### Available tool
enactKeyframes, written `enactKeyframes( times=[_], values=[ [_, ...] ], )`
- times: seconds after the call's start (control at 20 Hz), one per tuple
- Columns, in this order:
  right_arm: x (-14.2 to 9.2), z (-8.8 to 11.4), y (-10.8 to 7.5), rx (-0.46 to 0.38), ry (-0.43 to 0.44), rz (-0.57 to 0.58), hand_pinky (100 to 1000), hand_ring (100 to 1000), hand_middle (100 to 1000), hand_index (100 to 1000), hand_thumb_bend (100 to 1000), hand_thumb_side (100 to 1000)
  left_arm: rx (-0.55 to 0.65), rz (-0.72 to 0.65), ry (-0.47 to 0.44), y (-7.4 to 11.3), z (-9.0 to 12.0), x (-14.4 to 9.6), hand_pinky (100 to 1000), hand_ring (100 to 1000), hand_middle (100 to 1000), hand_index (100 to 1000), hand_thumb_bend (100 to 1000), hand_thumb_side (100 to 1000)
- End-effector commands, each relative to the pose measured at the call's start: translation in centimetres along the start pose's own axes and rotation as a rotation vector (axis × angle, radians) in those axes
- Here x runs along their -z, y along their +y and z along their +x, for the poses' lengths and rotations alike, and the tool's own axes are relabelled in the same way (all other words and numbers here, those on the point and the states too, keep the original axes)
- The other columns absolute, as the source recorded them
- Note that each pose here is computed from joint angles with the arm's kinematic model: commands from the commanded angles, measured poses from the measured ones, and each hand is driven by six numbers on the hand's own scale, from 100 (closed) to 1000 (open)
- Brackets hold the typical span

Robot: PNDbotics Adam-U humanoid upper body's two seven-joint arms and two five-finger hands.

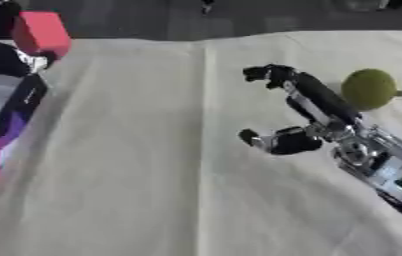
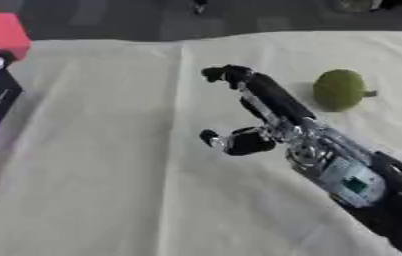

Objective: Pick up the objects with one hand, pass them to the other hand, and then place them into the box on the other side of the table.

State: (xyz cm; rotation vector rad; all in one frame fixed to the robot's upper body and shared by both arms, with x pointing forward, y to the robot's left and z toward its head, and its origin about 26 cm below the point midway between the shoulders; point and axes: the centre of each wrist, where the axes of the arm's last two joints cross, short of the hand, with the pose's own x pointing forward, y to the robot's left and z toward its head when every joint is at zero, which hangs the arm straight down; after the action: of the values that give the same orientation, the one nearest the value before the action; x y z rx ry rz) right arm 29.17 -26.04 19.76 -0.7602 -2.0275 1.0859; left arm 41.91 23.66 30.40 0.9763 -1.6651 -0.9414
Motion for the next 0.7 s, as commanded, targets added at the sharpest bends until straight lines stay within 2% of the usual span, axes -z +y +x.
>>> enactKeyframes(
  times=[0.05, 0.45, 0.7],
  values=[
    [-0.2, -0.3, -1.9, -0.061, -0.055, -0.048, 790, 852, 757, 861, 465, 111, 0.041, 0.073, 0.1, 2.6, -3.2, 0.1, 723, 580, 407, 470, 361, 100],
    [-0.6, -0.8, -2.1, -0.053, -0.047, -0.121, 781, 850, 755, 858, 479, 116, 0.08, 0.099, 0.294, 1.9, -8.8, 1.2, 724, 588, 414, 476, 384, 100],
    [-0.9, -1.0, -2.1, -0.037, -0.028, -0.165, 776, 849, 751, 855, 479, 110, 0.134, 0.075, 0.369, 1.0, -11.0, 1.6, 733, 605, 447, 507, 435, 100]
  ],
)
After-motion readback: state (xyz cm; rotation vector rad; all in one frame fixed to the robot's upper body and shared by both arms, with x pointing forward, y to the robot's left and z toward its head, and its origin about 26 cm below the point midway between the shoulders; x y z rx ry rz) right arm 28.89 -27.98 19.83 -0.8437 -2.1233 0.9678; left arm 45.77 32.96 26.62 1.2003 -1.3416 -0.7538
